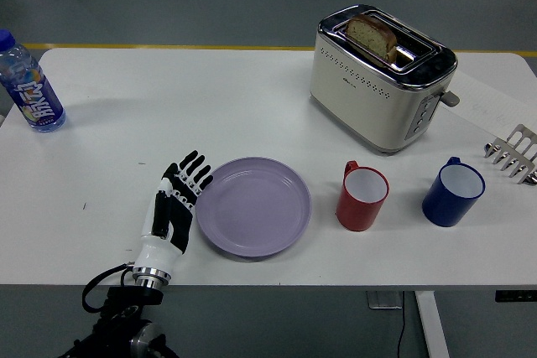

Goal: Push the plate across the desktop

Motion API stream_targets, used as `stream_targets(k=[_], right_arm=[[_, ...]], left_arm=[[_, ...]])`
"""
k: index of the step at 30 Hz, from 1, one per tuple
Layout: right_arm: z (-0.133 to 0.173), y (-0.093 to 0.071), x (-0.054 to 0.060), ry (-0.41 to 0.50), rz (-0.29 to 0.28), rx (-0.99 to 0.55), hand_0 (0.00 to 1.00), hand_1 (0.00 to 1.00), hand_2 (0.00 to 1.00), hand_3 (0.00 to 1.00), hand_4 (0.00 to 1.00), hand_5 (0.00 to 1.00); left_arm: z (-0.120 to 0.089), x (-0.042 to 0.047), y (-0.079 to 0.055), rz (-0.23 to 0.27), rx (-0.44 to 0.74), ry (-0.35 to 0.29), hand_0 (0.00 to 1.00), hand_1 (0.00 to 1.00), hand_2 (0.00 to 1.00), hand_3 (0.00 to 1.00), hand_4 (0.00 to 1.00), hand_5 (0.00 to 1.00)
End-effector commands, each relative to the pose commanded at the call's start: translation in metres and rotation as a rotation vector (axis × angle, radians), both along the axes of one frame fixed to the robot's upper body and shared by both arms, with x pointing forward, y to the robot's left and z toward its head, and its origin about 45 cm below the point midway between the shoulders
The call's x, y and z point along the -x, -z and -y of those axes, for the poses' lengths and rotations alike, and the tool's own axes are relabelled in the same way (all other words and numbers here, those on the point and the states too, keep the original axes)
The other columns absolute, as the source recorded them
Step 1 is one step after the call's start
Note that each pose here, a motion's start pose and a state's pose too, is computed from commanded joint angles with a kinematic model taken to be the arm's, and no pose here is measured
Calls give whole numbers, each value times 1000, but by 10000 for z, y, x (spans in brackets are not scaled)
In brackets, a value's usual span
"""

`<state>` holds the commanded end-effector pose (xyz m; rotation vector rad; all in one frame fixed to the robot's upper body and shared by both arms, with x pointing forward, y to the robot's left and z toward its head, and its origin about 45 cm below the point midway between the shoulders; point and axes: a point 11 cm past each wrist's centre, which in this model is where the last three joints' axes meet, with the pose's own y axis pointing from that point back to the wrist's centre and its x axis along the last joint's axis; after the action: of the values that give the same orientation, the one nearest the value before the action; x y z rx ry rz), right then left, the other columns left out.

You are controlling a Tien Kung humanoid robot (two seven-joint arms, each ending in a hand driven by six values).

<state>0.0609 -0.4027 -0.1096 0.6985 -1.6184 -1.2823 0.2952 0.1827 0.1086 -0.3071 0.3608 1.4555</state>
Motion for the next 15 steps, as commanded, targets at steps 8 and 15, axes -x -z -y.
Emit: stream_targets(k=[8, 15], right_arm=[[1, 2, 16, 0, -2, 0, 646, 618, 691, 780, 518, 564], [4, 3, 18, -1, -1, 0, 647, 618, 691, 779, 519, 563]], left_arm=[[37, 16, -21, 1, 14, 10, 821, 850, 878, 818, 491, 998], [78, 32, -30, -1, 25, 24, 819, 850, 878, 817, 490, 998]])
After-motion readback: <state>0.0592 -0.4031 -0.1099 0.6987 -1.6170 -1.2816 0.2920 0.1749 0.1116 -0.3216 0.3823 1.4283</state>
